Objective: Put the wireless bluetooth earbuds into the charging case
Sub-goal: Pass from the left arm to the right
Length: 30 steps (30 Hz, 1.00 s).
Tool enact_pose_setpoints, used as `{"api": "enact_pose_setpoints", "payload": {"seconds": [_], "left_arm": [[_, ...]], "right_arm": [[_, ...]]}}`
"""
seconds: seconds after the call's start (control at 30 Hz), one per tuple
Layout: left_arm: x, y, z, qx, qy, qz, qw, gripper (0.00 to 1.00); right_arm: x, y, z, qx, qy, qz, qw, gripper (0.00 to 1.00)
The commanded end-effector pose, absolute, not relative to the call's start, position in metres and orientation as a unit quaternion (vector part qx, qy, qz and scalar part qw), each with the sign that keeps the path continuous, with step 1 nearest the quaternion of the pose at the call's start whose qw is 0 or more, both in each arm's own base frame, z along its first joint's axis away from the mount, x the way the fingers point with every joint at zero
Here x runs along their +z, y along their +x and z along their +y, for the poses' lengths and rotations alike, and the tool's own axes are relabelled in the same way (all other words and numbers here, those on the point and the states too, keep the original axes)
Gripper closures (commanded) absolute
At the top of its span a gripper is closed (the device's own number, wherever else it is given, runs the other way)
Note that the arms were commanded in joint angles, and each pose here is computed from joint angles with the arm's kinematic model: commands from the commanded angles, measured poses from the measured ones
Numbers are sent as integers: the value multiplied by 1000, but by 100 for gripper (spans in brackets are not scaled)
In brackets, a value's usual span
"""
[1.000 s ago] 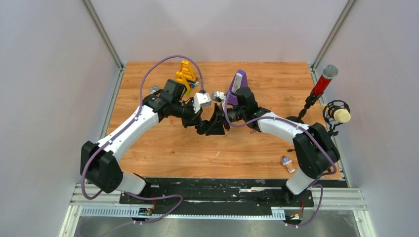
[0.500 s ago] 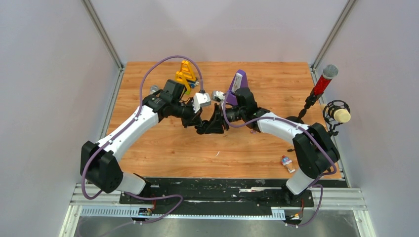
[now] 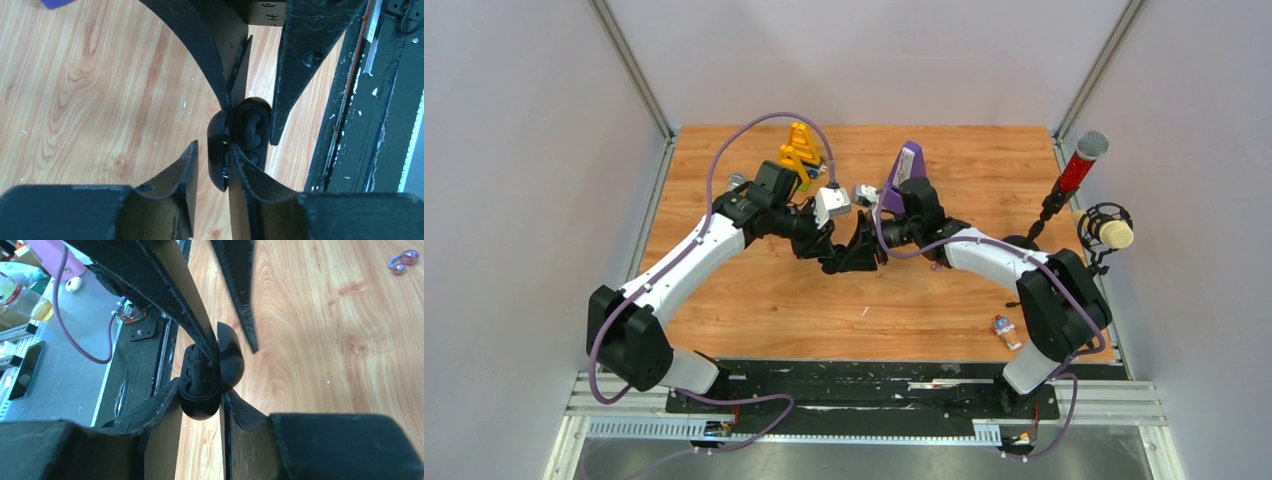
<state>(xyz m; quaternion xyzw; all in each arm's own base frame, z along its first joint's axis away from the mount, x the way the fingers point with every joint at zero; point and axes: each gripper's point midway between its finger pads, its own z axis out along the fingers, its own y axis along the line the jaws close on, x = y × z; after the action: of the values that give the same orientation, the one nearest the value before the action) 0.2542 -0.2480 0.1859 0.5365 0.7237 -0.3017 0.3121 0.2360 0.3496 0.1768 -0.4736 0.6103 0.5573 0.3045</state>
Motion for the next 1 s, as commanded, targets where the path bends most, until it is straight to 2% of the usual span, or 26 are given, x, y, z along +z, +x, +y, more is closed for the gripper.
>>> {"api": "enact_pose_setpoints", "payload": {"seconds": [0.0, 0.2, 0.5, 0.97], "left_arm": [[195, 257, -251, -303, 538, 713, 332, 64], [196, 257, -251, -301, 537, 714, 334, 60], [207, 255, -251, -312, 533, 708, 343, 46], [221, 256, -245, -368, 498, 703, 349, 42]], "right_arm": [[209, 230, 357, 573, -507, 552, 331, 88], [206, 232, 358, 569, -506, 558, 331, 91], [200, 240, 359, 557, -499, 572, 336, 92], [201, 244, 358, 546, -498, 577, 348, 93]]}}
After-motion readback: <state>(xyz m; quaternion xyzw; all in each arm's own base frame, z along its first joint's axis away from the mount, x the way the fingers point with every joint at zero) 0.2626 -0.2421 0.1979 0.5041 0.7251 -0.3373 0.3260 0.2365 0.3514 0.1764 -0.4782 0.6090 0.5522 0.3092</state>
